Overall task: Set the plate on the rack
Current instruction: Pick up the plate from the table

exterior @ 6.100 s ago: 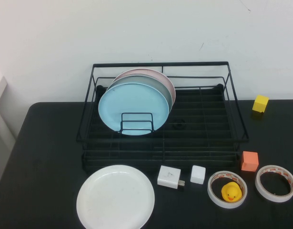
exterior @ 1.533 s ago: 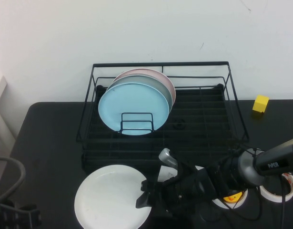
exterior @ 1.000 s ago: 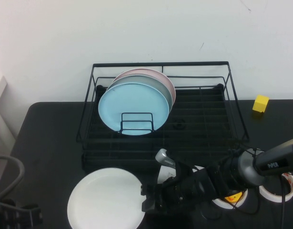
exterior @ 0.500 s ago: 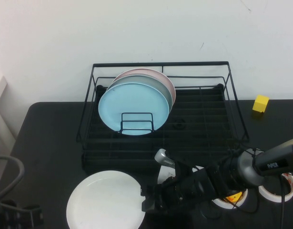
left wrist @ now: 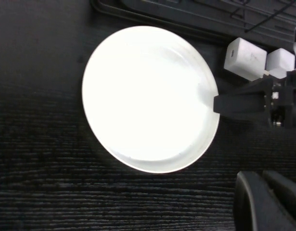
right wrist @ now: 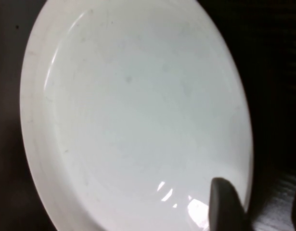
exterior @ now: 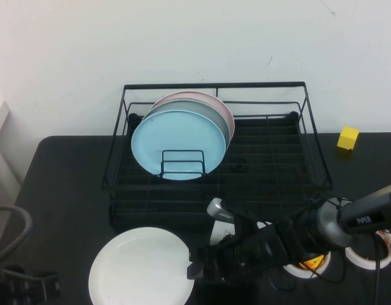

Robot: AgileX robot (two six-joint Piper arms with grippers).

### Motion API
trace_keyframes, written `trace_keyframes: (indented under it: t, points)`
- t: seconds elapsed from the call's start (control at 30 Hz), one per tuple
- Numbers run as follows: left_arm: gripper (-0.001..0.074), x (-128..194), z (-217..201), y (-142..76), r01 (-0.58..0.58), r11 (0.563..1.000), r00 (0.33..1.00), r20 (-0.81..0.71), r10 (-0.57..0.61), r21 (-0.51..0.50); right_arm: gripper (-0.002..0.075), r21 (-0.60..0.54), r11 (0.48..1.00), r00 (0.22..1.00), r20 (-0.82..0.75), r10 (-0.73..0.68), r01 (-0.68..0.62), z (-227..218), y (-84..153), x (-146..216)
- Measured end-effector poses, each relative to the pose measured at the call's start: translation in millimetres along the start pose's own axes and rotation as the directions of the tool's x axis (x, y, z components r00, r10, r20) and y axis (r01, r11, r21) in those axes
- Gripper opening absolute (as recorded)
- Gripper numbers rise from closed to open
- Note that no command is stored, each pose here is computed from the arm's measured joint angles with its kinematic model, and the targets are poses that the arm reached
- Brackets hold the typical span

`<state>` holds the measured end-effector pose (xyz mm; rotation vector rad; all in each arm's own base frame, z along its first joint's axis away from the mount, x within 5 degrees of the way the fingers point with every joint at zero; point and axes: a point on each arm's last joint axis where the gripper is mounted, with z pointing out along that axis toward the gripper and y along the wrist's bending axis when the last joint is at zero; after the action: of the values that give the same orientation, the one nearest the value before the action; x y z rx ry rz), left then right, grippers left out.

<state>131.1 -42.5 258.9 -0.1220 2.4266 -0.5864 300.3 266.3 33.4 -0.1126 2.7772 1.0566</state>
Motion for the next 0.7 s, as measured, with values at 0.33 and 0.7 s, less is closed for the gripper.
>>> trace_keyframes:
  t: [0.33, 0.7]
  points:
    - [-0.0002, 1.2, 0.0, -1.5, 0.010, 1.000, 1.000, -0.013, -0.010, 0.016, 0.0273, -0.015, 0.999, 0.999, -0.009, 0.033, -0.033, 0.0, 1.4, 0.7]
    - [-0.0002, 1.9, 0.0, -2.0, 0.002, 1.000, 1.000, -0.021, -0.002, 0.022, 0.0272, -0.014, 0.993, 0.993, -0.010, 0.115, -0.115, 0.2, 1.2, 0.8]
